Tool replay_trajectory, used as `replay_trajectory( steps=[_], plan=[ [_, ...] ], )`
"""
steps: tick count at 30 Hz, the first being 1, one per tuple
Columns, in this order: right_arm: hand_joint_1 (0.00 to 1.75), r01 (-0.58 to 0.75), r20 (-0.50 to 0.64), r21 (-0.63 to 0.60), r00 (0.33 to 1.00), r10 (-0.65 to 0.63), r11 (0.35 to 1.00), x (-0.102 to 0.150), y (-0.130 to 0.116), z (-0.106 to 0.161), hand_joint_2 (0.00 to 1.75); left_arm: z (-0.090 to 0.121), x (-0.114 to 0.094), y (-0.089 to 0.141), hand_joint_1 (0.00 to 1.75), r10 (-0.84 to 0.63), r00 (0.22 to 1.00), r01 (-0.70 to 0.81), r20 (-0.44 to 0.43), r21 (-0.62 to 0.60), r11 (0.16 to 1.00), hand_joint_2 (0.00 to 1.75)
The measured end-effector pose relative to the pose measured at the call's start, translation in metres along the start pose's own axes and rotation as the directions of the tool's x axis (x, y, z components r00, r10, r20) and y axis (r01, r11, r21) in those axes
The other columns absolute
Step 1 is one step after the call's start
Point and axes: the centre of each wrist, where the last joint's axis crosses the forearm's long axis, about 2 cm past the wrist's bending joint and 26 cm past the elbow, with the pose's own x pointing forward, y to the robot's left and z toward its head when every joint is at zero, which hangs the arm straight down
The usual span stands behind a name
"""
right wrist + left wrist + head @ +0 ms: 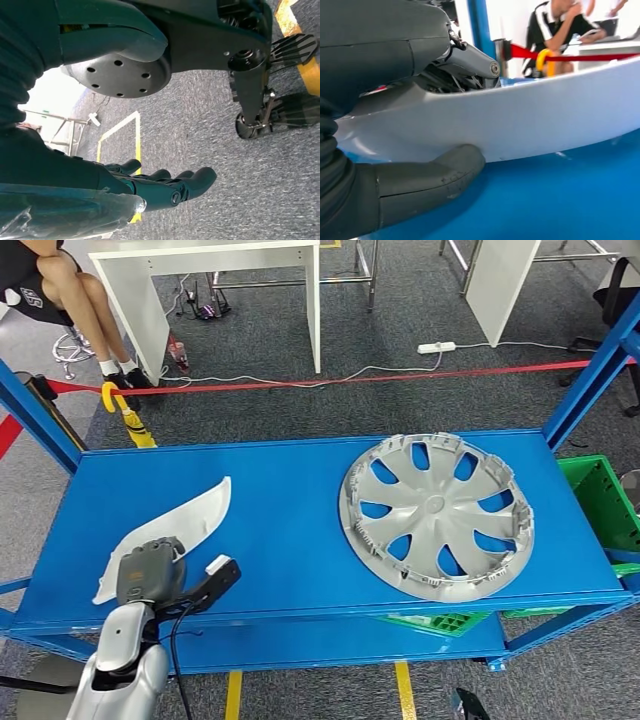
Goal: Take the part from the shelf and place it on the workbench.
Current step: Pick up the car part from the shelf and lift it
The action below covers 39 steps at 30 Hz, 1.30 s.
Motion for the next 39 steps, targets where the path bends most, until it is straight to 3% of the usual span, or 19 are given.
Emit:
replay_trajectory(
  steps=[12,23,31,39],
  plan=[
    [0.0,-0.008,0.003,0.008,1.0,0.008,1.0,0.003,0.004,0.0,1.75,-0.009,0.016,0.008,1.75,0.08,0.987,-0.09,0.137,0.065,0.994,1.75],
    [0.0,-0.049,0.027,0.018,0.998,0.048,0.999,0.013,0.009,0.003,1.75,0.011,0.062,0.031,1.75,0.057,0.906,-0.167,0.42,0.23,0.959,1.75],
    [0.0,-0.098,0.052,-0.003,0.994,0.098,0.995,0.027,0.015,0.008,1.75,0.023,0.08,0.034,1.75,0.012,0.864,-0.189,0.503,0.302,0.934,1.75],
    [0.0,-0.128,0.117,-0.037,0.984,0.132,0.991,0.043,0.015,0.016,1.75,0.029,0.085,0.034,1.75,-0.002,0.846,-0.193,0.532,0.31,0.931,1.75]
  ],
)
